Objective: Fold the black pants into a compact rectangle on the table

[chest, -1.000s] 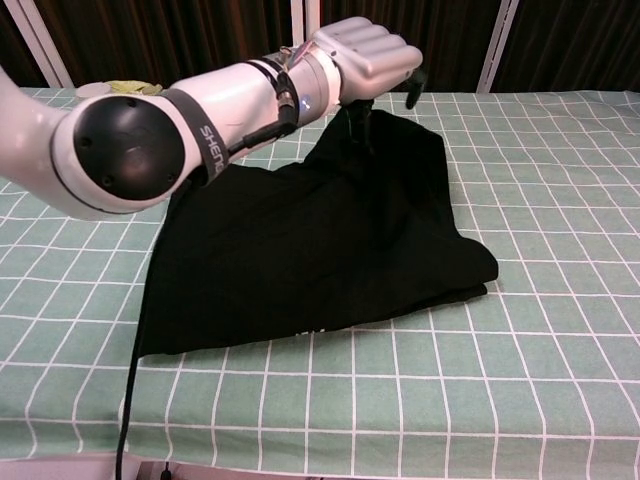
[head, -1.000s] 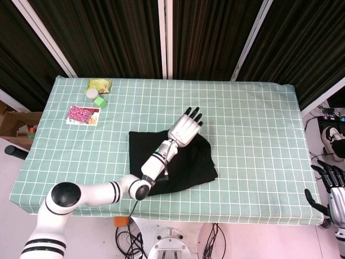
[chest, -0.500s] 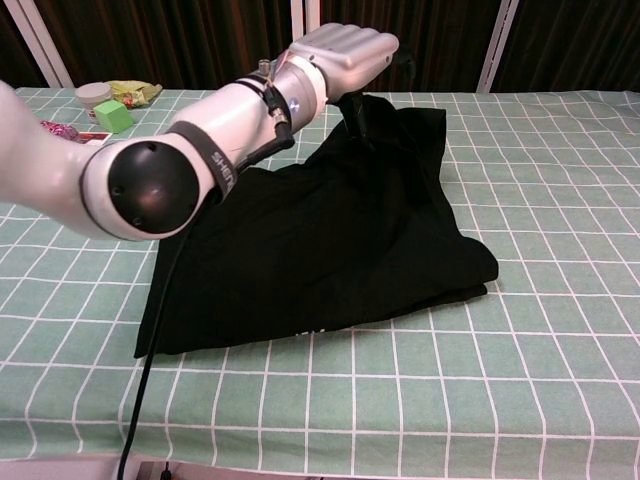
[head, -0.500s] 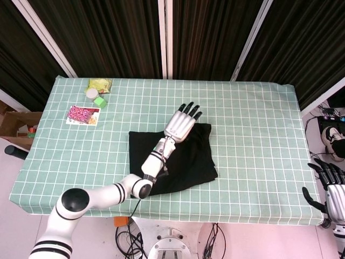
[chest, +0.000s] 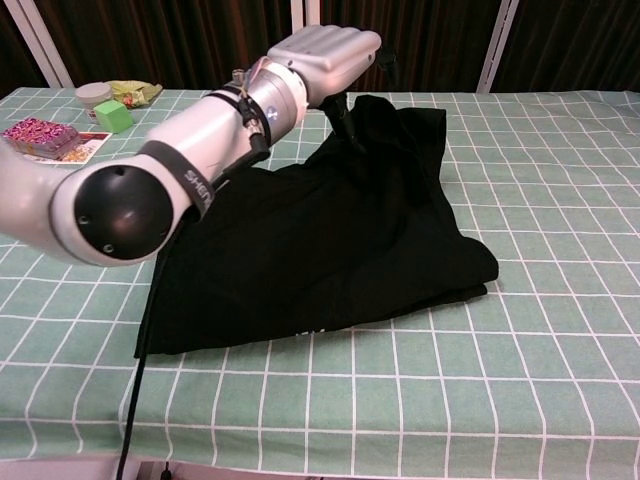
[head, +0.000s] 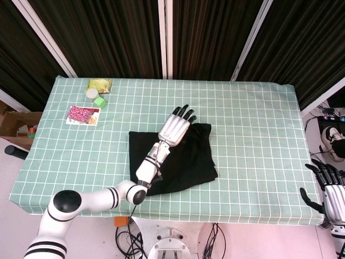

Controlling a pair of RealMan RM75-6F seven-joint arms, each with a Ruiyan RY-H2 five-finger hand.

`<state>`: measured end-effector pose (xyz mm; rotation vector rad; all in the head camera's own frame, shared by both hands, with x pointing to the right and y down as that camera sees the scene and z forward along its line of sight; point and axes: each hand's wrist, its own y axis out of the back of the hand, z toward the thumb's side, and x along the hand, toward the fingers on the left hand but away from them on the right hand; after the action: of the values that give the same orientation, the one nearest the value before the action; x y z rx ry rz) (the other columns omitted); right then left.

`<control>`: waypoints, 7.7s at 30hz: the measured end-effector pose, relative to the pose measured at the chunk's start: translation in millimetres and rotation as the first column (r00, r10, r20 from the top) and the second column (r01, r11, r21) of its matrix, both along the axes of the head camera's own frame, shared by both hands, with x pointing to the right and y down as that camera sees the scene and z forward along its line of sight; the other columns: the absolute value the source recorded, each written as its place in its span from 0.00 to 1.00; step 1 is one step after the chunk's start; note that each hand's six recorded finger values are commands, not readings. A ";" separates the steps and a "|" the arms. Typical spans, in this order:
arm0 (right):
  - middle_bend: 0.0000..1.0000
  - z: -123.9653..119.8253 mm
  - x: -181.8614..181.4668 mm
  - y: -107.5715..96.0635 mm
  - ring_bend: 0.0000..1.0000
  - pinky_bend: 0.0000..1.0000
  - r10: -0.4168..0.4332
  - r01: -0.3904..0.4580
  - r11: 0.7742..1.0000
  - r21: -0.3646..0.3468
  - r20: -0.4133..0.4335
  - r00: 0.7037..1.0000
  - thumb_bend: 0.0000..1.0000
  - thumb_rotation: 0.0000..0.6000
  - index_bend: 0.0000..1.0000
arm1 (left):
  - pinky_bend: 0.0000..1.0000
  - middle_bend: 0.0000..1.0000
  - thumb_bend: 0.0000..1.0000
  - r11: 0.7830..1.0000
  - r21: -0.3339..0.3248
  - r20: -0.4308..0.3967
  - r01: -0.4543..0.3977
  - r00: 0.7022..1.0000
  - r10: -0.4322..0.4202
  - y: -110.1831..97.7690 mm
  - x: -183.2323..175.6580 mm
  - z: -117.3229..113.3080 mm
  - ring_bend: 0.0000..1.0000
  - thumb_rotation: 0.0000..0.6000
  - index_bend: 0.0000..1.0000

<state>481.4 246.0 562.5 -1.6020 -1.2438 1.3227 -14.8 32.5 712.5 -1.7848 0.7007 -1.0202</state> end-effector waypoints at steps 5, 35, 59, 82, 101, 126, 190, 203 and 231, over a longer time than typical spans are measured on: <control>0.14 -0.5 5.2 3.0 0.10 0.14 0.022 -0.022 1.000 -0.009 -0.012 1.000 0.30 1.00 0.22 | 0.18 0.15 0.03 0.999 -0.015 0.064 0.036 0.997 -0.035 -20.5 14.0 24.1 0.08 1.00 0.24; 0.15 69.8 -127.7 -71.0 0.06 0.09 -0.432 0.447 0.866 -0.225 0.116 0.894 0.83 1.00 0.23 | 0.18 0.13 0.03 0.992 -0.109 -0.141 0.063 0.987 -0.079 3.4 -28.8 -13.3 0.07 1.00 0.21; 0.17 187.1 -257.1 -156.9 0.06 0.07 -0.582 0.548 0.716 -0.432 0.062 0.811 0.89 1.00 0.23 | 0.17 0.14 0.03 0.979 -0.200 0.054 0.037 0.998 -0.026 119.7 -192.6 -34.3 0.07 1.00 0.22; 0.18 136.4 -202.2 -64.2 0.07 0.07 -0.590 0.601 0.676 -0.428 0.175 0.788 0.78 1.00 0.23 | 0.17 0.14 0.03 0.974 -0.224 0.031 0.045 0.999 -0.039 136.1 -214.8 -32.0 0.07 1.00 0.23; 0.18 85.0 -178.7 -51.9 0.08 0.07 -0.532 0.573 0.766 -0.291 0.215 0.819 0.68 1.00 0.23 | 0.17 0.16 0.03 0.996 -0.086 0.154 -0.039 0.987 0.052 111.2 -238.8 -10.9 0.07 1.00 0.26; 0.16 3.2 -122.3 -77.1 0.08 0.07 -0.390 0.393 0.917 -0.073 0.058 0.919 0.66 1.00 0.23 | 0.17 0.15 0.00 0.976 -0.003 -0.061 -0.216 0.975 0.215 103.7 -187.8 45.4 0.07 1.00 0.22; 0.16 18.5 -90.6 -44.3 0.08 0.06 -0.288 0.294 0.955 -0.024 0.145 0.947 0.67 1.00 0.22 | 0.19 0.24 0.52 0.949 0.033 0.245 -0.313 0.923 0.296 76.4 -259.4 -85.6 0.12 1.00 0.56; 0.16 23.7 -82.3 -42.7 0.08 0.05 -0.257 0.265 0.963 -0.039 0.150 0.955 0.67 1.00 0.23 | 0.18 0.24 0.53 0.854 -0.083 0.380 -0.513 0.776 0.503 51.9 -157.0 -71.3 0.12 1.00 0.57; 0.16 29.1 -74.9 -41.5 0.08 0.05 -0.229 0.241 0.968 -0.066 0.151 0.962 0.67 1.00 0.22 | 0.19 0.14 0.05 0.947 -0.126 0.288 -0.295 0.903 0.319 37.9 -112.6 -24.0 0.09 1.00 0.16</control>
<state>406.5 204.6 591.7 -1.8680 -1.0512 1.1402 -127.4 70.5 688.5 -1.6863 0.1797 -1.0840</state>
